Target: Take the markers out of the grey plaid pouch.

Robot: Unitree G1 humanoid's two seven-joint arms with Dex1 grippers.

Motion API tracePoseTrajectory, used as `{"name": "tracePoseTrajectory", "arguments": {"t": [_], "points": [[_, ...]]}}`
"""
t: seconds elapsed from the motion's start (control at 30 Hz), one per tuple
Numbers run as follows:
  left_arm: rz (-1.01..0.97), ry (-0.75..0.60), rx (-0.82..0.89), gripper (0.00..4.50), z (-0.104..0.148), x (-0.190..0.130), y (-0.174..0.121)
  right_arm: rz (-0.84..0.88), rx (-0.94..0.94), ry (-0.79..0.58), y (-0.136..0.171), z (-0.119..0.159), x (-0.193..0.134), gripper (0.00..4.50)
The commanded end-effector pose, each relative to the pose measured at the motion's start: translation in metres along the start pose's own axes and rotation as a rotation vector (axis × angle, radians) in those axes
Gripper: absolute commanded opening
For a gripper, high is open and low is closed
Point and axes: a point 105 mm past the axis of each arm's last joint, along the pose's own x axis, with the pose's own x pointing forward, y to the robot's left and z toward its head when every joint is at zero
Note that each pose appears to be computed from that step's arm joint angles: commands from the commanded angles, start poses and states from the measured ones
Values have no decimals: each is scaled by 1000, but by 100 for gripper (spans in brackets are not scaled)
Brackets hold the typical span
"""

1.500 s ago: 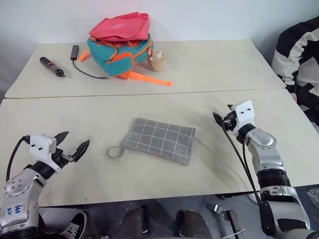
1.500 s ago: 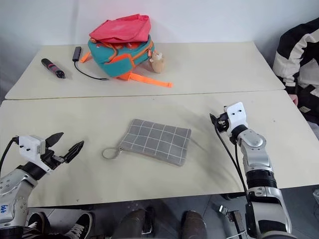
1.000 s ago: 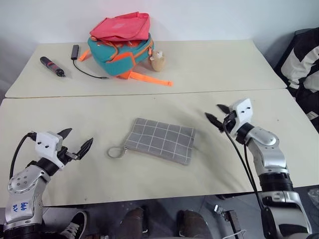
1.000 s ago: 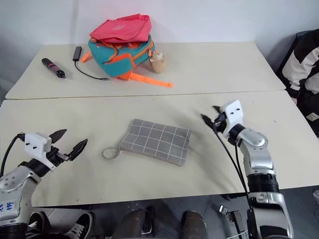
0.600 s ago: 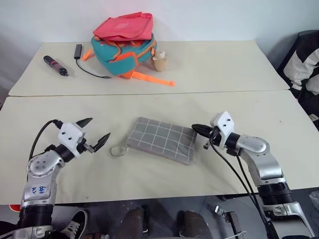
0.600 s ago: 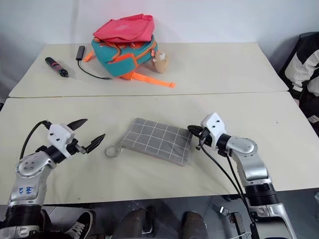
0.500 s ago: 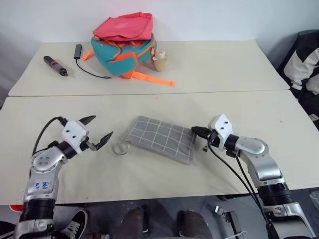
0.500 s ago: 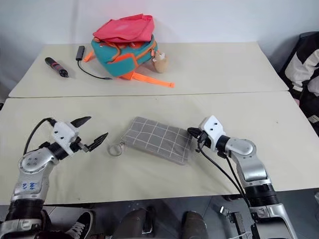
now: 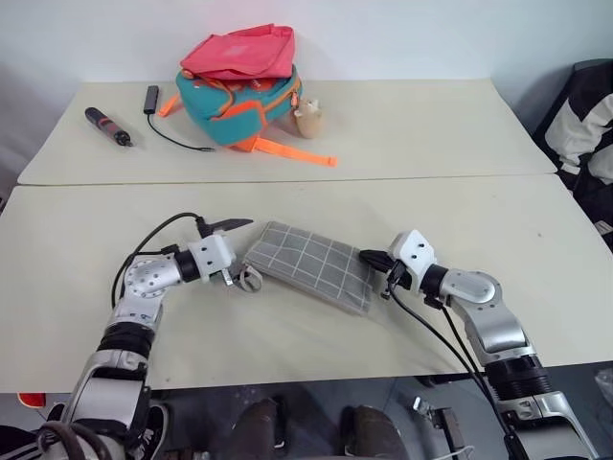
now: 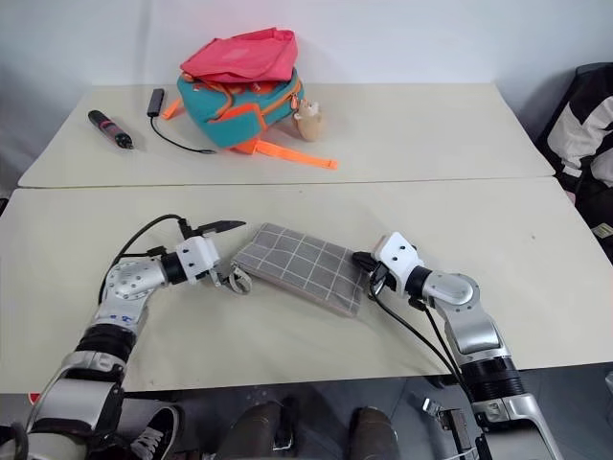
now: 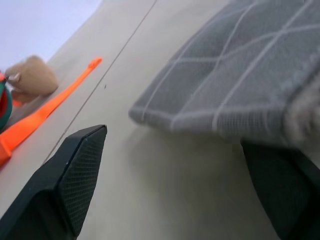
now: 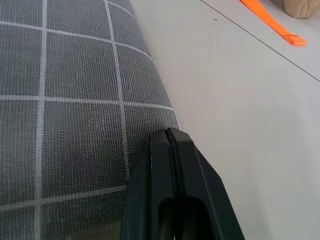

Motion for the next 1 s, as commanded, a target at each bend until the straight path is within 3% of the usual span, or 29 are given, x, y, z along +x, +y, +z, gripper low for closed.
{"name": "tracePoseTrajectory", "arguments": {"t": [0.03, 0.07, 0.17, 0.33, 0.57, 0.83, 0.93, 1.0], "points": [[-55, 15, 33, 450, -3, 13, -9, -4, -10, -17, 1, 5, -2, 2], [-70, 7, 31, 450, -2, 16, -11, -6, -11, -18, 0, 5, -2, 2], [-118, -38, 71, 394, 5, 20, -18, -16, -8, -20, 0, 5, -3, 0], [-168, -64, 138, 230, 11, 25, -25, -14, -10, -18, 0, 6, -4, 0], [-200, -42, 61, 17, 3, 19, -30, -28, -13, -26, -3, 8, -5, 0], [-95, -50, -49, 2, 4, 12, -18, -110, -3, -76, -24, 22, -8, 0], [31, -14, -58, 0, 5, 9, -4, -135, 38, -182, -38, 49, -10, 61], [94, 38, -43, 0, 3, 6, 3, -152, 30, -218, -43, 60, -11, 130]]}}
